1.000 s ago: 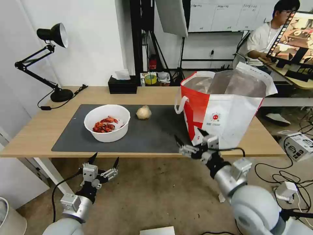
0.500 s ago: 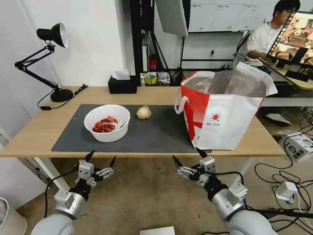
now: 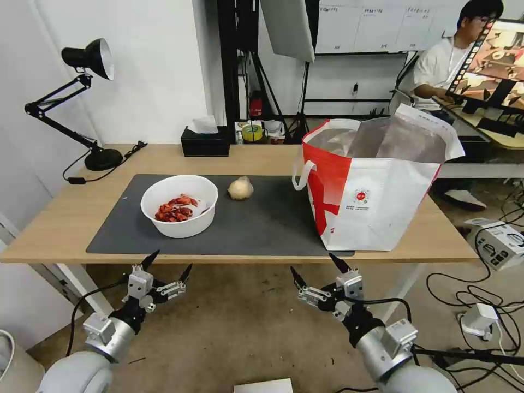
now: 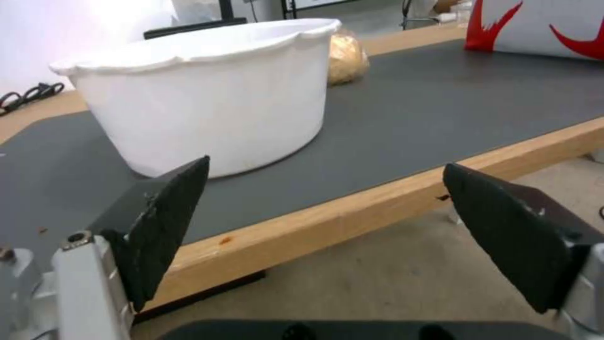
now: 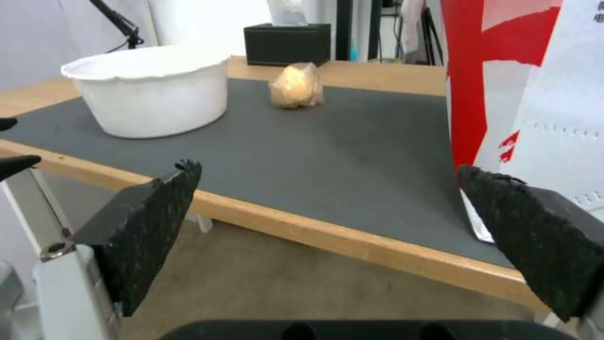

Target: Pick up the trash from the table and place it into the takeout bag.

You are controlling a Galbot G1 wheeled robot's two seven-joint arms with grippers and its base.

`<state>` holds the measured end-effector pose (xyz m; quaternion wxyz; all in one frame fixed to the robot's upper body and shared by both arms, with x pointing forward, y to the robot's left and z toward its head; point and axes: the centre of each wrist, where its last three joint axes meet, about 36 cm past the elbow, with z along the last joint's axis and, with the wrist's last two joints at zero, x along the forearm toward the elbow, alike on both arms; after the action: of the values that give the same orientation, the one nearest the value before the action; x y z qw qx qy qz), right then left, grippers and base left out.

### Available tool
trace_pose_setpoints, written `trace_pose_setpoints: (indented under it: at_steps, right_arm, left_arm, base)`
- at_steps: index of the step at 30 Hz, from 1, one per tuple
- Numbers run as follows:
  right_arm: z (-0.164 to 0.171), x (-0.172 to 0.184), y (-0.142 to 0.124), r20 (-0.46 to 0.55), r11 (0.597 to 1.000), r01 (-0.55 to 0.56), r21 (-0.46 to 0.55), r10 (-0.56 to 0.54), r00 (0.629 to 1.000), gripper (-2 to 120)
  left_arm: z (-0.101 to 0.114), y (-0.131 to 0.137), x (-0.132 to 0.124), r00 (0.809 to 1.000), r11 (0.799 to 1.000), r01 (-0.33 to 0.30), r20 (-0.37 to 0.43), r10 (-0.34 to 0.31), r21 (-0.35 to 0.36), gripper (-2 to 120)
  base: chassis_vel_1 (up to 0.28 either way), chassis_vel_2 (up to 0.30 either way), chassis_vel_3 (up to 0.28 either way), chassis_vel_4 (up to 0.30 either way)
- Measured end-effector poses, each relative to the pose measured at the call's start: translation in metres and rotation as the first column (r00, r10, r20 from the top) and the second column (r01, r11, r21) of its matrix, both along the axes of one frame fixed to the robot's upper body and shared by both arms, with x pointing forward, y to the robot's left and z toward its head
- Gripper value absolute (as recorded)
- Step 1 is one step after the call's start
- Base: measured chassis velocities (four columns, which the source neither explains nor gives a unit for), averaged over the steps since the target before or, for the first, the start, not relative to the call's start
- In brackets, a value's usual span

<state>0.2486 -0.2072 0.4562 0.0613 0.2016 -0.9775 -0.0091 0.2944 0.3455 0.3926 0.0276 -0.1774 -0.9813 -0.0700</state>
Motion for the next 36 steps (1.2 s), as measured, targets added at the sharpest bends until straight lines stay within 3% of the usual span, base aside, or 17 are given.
trace_pose_setpoints:
  at_steps: [36]
  right_arm:
    - [-0.012,0.006,0.002,-0.007,1.000,0.022,-0.007,-0.022,1.000,100]
  left_arm:
    - [0.000,0.009,0.008,1.000,1.000,-0.004,0.011,0.004,-0.009,100]
  base:
    - [0.000,0.000,0.000,0.000]
